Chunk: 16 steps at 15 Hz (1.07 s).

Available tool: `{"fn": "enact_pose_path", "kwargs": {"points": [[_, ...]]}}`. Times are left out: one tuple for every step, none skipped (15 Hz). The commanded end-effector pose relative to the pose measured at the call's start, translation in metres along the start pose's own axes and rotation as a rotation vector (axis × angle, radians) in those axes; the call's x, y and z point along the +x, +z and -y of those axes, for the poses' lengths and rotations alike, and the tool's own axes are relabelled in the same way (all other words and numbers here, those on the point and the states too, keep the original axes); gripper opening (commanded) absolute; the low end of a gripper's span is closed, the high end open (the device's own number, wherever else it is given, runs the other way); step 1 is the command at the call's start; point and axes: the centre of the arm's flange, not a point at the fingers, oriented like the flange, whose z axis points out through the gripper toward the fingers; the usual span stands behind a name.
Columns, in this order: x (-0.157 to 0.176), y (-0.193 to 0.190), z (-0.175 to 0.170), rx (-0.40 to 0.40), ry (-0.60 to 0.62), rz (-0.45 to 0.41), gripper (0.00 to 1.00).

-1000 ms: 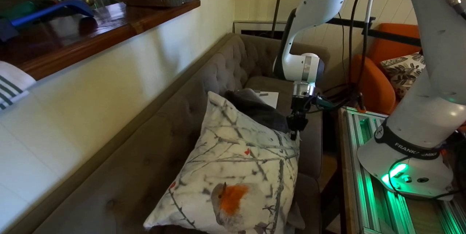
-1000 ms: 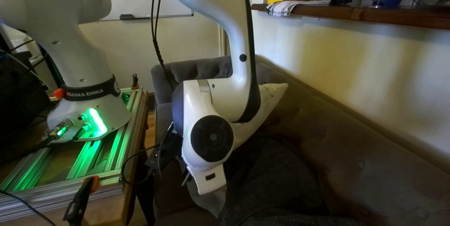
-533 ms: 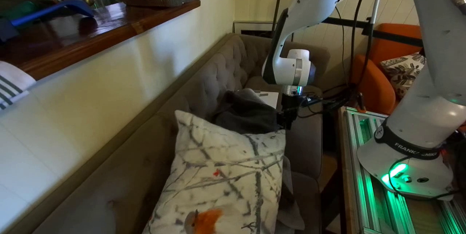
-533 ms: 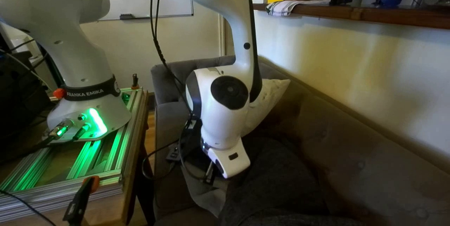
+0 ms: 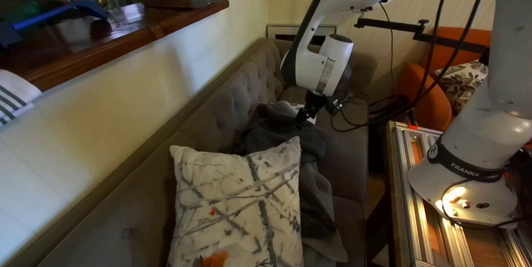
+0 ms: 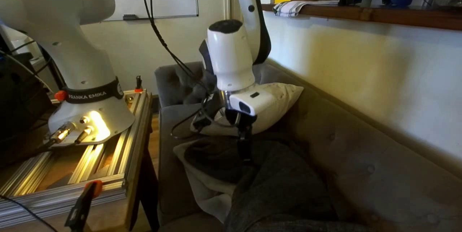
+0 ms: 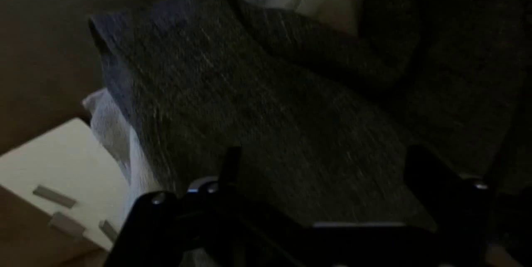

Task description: Move the pillow on the sofa

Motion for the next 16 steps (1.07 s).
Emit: {"fn": "enact_pose_path", "kwargs": {"points": [[-0.013, -0.023, 0.023, 0.020, 0.011, -0.192, 1.00], [-0.002, -0.034, 0.034, 0.048, 0.007, -0.235, 1.00], [0.010, -0.044, 0.046, 0.103, 0.006, -0.256, 1.00], [0.020, -0.052, 0.058, 0.152, -0.009, -0.275, 1.00], [0.030, -0.055, 0.069, 0.206, -0.029, -0.277, 1.00], [0.039, -0.055, 0.081, 0.261, -0.033, -0.272, 1.00], [0.052, -0.046, 0.094, 0.314, -0.051, -0.251, 1.00], [0.058, -0.044, 0.101, 0.365, -0.069, -0.227, 1.00], [0.067, -0.037, 0.109, 0.413, -0.074, -0.198, 1.00], [0.070, -0.032, 0.114, 0.457, -0.093, -0.170, 1.00], [0.075, -0.023, 0.119, 0.493, -0.124, -0.132, 1.00], [0.078, -0.011, 0.124, 0.526, -0.149, -0.095, 1.00], [0.079, 0.002, 0.129, 0.562, -0.174, -0.060, 1.00], [0.078, 0.013, 0.133, 0.595, -0.200, -0.021, 1.00], [0.075, 0.022, 0.139, 0.627, -0.234, 0.020, 1.00], [0.071, 0.028, 0.144, 0.653, -0.275, 0.061, 1.00]]}}
